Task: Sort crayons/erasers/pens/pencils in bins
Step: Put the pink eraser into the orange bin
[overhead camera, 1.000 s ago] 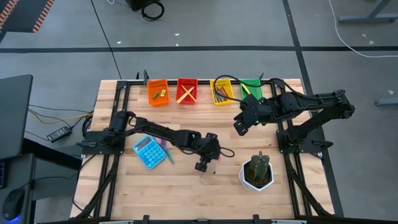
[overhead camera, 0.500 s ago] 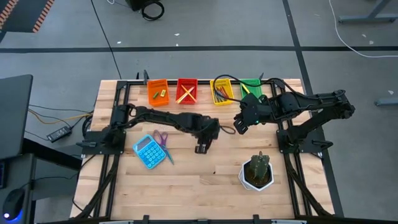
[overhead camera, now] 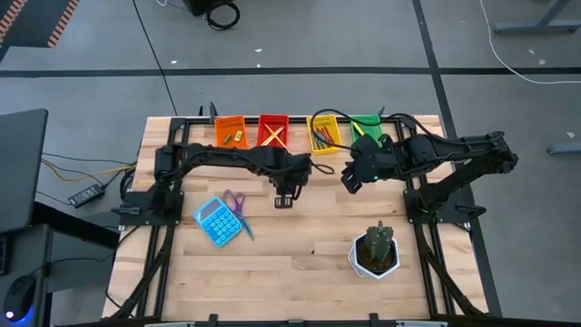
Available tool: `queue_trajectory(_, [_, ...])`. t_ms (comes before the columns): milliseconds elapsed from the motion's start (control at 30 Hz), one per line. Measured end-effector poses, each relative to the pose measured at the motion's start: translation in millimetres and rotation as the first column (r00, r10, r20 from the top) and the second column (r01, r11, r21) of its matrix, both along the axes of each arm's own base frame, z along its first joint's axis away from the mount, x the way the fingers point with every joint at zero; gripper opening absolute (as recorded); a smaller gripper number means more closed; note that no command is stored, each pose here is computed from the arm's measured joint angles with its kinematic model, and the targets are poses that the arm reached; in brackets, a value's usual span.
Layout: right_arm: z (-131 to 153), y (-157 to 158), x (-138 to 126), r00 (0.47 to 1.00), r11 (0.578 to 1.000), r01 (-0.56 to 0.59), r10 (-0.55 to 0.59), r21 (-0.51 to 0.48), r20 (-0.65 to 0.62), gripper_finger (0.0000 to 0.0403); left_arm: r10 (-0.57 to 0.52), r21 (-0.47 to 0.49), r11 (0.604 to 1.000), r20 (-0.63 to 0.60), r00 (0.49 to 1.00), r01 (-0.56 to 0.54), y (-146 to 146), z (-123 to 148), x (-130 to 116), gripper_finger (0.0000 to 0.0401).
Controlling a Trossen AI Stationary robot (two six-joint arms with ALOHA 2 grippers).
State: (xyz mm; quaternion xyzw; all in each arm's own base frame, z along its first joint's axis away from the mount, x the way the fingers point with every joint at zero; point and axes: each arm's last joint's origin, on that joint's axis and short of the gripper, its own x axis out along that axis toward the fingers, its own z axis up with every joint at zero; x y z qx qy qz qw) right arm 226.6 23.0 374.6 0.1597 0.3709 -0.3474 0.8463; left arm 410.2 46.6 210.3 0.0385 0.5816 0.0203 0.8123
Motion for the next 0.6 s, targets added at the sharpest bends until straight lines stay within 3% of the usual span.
queue_trajectory(600, [1,-1,0,1.000,0.999,0.024,-0.023,-0.040,0.010,0.0145,0.182,-0.017,0.982,-0.186,0.966,-0.188,72,21,-50,0.0058])
